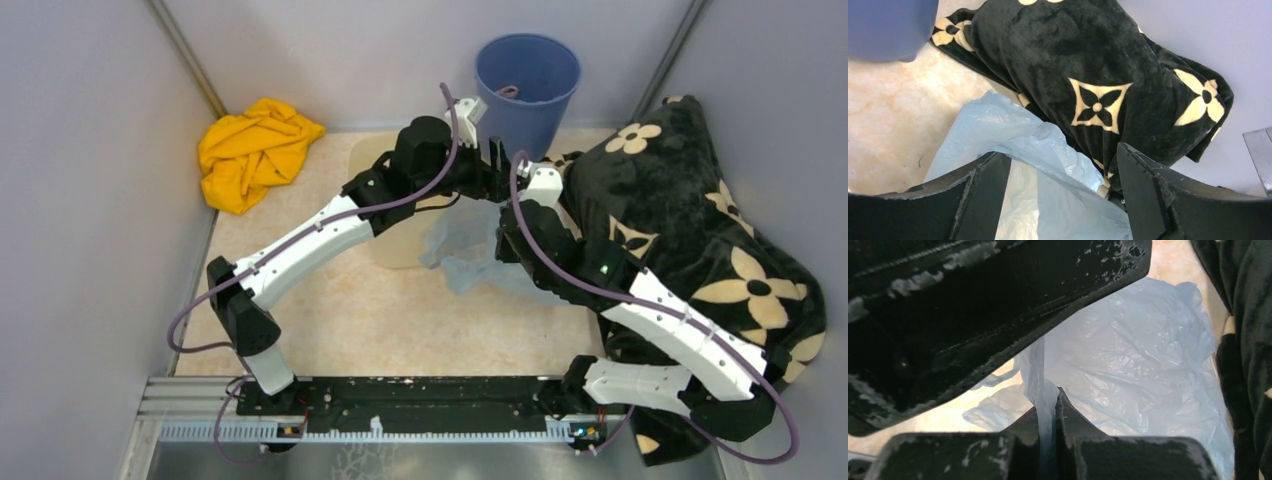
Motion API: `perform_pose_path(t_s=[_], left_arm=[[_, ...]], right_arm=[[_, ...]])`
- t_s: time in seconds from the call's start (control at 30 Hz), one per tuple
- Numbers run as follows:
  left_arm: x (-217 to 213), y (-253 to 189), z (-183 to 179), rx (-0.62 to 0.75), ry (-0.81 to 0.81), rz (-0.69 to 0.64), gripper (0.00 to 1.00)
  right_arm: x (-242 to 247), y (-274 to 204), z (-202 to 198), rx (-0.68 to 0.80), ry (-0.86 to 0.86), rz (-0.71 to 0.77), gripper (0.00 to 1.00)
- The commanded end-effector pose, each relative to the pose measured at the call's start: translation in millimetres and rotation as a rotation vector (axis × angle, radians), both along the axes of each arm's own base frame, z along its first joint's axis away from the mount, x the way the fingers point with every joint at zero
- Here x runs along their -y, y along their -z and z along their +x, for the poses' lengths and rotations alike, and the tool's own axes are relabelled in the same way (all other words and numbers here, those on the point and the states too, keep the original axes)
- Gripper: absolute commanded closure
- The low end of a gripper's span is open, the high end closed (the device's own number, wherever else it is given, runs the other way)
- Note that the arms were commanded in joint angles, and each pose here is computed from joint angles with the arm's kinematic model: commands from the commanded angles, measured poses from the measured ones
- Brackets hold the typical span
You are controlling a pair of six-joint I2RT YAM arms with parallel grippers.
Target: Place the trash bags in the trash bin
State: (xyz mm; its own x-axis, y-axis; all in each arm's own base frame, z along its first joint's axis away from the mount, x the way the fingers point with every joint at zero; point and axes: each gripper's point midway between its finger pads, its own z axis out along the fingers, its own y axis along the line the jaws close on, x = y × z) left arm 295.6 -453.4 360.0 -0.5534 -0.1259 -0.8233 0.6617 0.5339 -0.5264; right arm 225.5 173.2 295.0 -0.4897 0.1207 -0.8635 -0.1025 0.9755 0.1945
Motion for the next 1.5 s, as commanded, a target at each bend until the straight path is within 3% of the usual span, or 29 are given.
perform_pose_path(t_s=[0.0,0.13,0.47,0.6,0.77,0.97,1.13,1.47], left_arm=[[-21.0,-60.9,-2.2,0.137,-0.012,-0.071,0.16],[-36.7,-76.2,-8.5,0.174,-0.029,-0.075,0.02],[-121.5,-110.2,-64.5,0.230,-0.081,-0.138,0.01],[-145.7,-99.6,-89.9,0.188,-0.070,-0.178,0.01],[-133.1,-62.8,-114.0,0.071,0.056,-0.201,0.01],[-125.5,-16.2,-106.1,-0.008,0.030,-0.170,0.01],[-139.0,-17.7,-94.8,0.006,-0.069,-0.166,0.01],[-152.4,-23.7,-95.7,0.010,-0.115,-0.179,0.01]], right_arm=[[-6.5,-40.8,-13.3,0.035,-0.090,0.097,1.00],[-2.1,-60.5,-24.0,0.035,-0.137,0.108,1.00],[15.4,-106.2,-30.4,0.103,-0.146,0.112,1.00],[15.1,-133.2,-29.7,0.152,-0.159,0.143,1.00],[9.4,-166.6,-34.2,0.206,-0.210,0.204,1.00],[-2.5,-188.4,-48.8,0.250,-0.334,0.270,1.00],[5.2,-198.4,-62.6,0.281,-0.380,0.303,1.00],[11.2,-210.3,-84.4,0.321,-0.474,0.346,1.00]])
